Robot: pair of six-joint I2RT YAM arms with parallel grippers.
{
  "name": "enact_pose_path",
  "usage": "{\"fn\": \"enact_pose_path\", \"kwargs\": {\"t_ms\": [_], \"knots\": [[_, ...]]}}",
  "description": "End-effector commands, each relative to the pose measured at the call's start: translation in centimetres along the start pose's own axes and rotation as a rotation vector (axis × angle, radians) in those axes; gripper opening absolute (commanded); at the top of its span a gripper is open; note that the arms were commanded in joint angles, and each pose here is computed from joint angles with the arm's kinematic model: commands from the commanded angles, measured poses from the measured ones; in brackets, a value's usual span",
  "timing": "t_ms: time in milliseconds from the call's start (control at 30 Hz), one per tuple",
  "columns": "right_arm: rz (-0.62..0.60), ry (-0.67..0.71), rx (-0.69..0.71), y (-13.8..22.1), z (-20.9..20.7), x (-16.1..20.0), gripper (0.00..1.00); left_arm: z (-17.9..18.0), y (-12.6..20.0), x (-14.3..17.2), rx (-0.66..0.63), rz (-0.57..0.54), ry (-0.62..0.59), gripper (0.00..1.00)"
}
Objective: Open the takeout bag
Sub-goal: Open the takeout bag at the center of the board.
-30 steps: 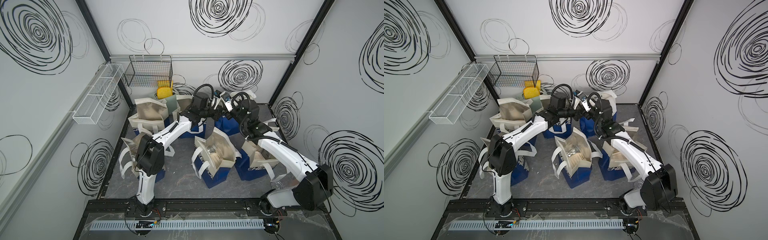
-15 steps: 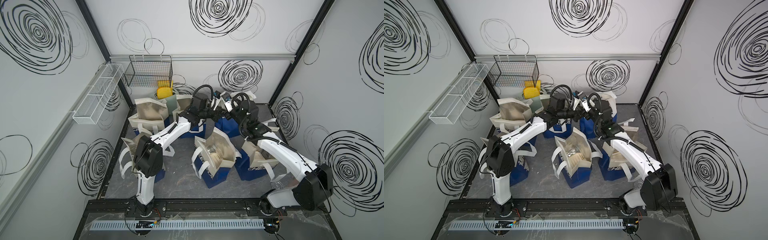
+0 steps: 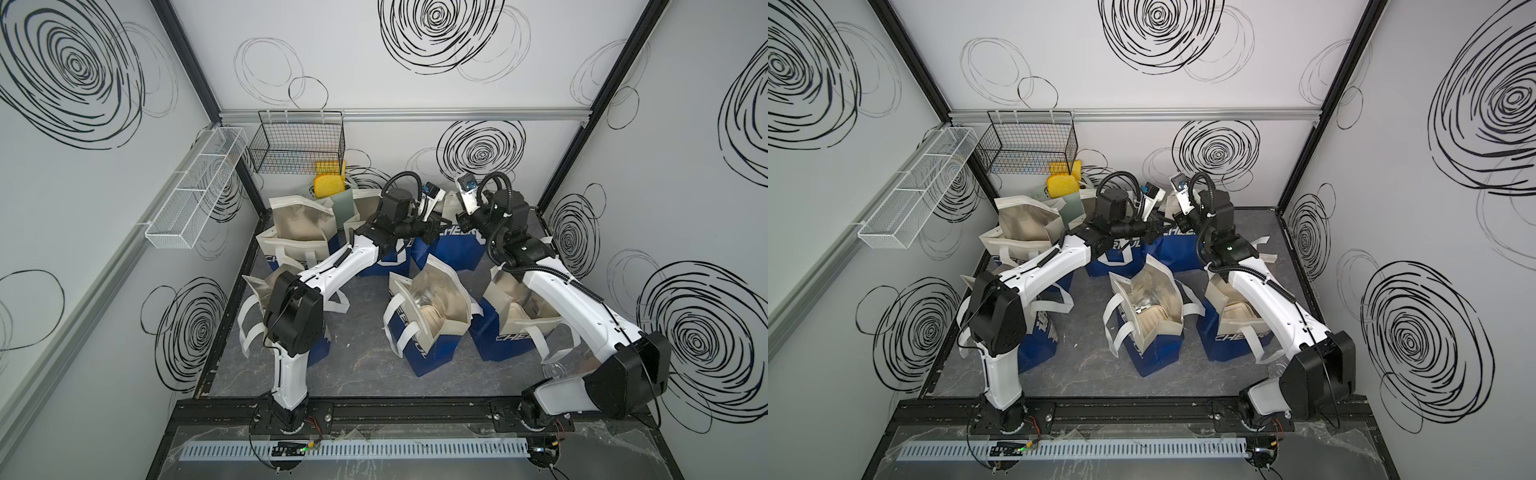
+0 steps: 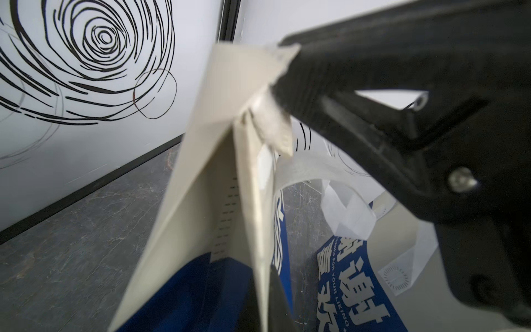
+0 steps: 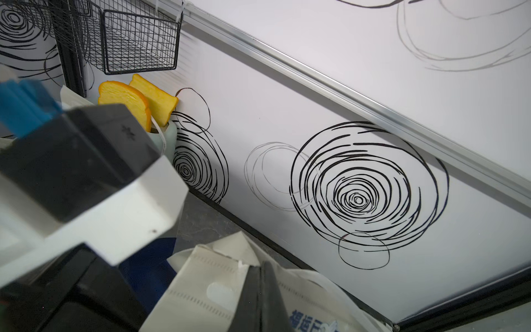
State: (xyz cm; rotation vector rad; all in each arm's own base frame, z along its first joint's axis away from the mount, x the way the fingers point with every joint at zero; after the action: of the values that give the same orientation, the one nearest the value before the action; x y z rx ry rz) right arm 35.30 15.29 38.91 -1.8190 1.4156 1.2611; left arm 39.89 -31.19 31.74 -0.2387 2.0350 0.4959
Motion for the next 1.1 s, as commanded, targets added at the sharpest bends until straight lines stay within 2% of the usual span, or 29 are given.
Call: {"fn": "enact_pose_path", "kwargs": {"t_ms": [0, 267, 467, 633, 800, 833, 900, 967, 1067], "knots": [[0.025, -0.041, 0.163, 0.2, -3.5, -0.5, 0.00, -0.7, 2.0, -1.6, 0.015, -0.046, -0.029, 0.00], [-0.005, -0.043, 0.184, 0.7, -4.8, -2.2, 0.00, 2.1, 1.2, 1.8, -0.139, 0.113, -0.033, 0.00], [-0.028, -0.034, 0.165, 1.0, -5.4, -3.1, 0.00, 3.2, 0.6, 4.0, -0.195, 0.195, -0.029, 0.00], [-0.045, 0.012, 0.123, 1.3, -5.2, -3.5, 0.00, 2.7, 0.1, 4.4, -0.180, 0.204, -0.036, 0.00], [-0.054, -0.003, 0.018, 1.9, -3.8, -2.2, 0.01, 1.6, 0.2, 3.1, -0.113, 0.143, -0.027, 0.00], [-0.062, -0.008, -0.007, 2.1, -3.3, -1.7, 0.10, 1.3, 0.2, 2.7, -0.103, 0.128, -0.024, 0.00], [-0.064, -0.031, -0.053, 2.3, -2.6, -1.0, 0.17, 0.8, 0.2, 2.0, -0.077, 0.106, -0.017, 0.00], [-0.050, -0.057, -0.063, 2.4, -2.2, -0.2, 0.28, 0.2, 0.2, 1.4, -0.064, 0.091, -0.022, 0.00], [-0.034, -0.067, -0.080, 2.1, -1.7, 0.6, 0.32, -0.7, 0.1, 0.7, -0.052, 0.079, -0.038, 0.00]]}}
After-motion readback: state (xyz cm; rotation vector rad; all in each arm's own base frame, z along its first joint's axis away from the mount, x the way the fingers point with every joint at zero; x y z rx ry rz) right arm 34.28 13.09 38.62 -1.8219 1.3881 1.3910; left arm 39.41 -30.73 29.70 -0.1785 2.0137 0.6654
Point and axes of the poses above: each gripper's point midway between its finger pads, its own y axis back along the fingers, its own z axis along the line the jaws close on, x = y × z, the point moved 9 cm from there along y, back along the fingers, and after that the axes turned 7 degrees about y, right-handed, at the moved point
